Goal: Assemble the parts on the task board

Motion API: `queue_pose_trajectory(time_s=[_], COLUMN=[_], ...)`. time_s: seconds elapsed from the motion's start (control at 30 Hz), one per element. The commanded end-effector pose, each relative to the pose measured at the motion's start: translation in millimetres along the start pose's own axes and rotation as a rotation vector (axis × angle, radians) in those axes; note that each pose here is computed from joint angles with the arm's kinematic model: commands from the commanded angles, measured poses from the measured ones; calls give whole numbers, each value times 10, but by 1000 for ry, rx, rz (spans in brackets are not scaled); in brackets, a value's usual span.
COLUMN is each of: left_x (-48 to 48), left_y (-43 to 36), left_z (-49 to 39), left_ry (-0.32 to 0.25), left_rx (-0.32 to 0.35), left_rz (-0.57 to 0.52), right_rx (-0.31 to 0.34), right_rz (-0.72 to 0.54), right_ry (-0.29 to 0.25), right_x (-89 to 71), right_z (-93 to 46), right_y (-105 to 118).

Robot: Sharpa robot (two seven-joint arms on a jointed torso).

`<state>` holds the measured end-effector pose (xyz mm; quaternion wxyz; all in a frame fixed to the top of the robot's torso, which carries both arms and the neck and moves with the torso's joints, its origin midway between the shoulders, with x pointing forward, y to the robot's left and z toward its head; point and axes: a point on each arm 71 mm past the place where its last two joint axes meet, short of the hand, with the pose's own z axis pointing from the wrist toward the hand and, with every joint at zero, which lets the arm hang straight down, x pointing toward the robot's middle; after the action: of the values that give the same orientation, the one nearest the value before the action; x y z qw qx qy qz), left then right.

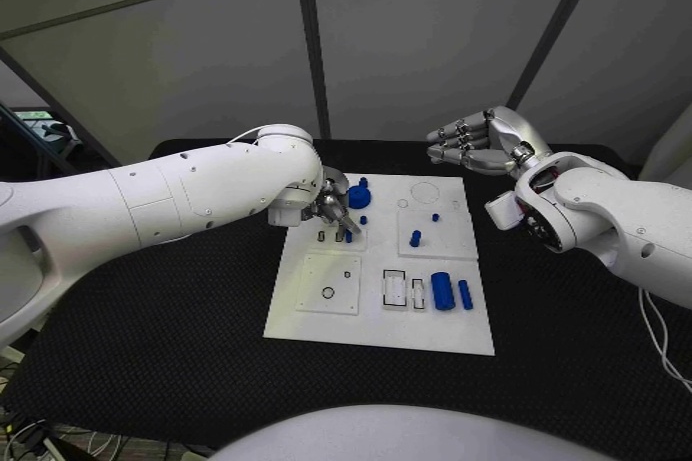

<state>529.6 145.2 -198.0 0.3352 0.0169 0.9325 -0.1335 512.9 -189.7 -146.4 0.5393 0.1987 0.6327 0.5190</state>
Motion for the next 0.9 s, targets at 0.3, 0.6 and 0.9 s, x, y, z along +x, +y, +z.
queue_pose_trajectory(time_s=[0.3,0.6,0.9], left_x=[5,8,13], left_y=[8,-9,-12], left_z=[-8,-5,-5], left_ry=[10,15,24], left_rx=[7,19,33], left_rz=[-22,-48,-84], right_rx=[-3,-2,2], right_rz=[-2,-1,-1], right_ry=[9,11,13], right_x=[2,12,10], right_z=[12,22,29], right_y=[7,6,-5])
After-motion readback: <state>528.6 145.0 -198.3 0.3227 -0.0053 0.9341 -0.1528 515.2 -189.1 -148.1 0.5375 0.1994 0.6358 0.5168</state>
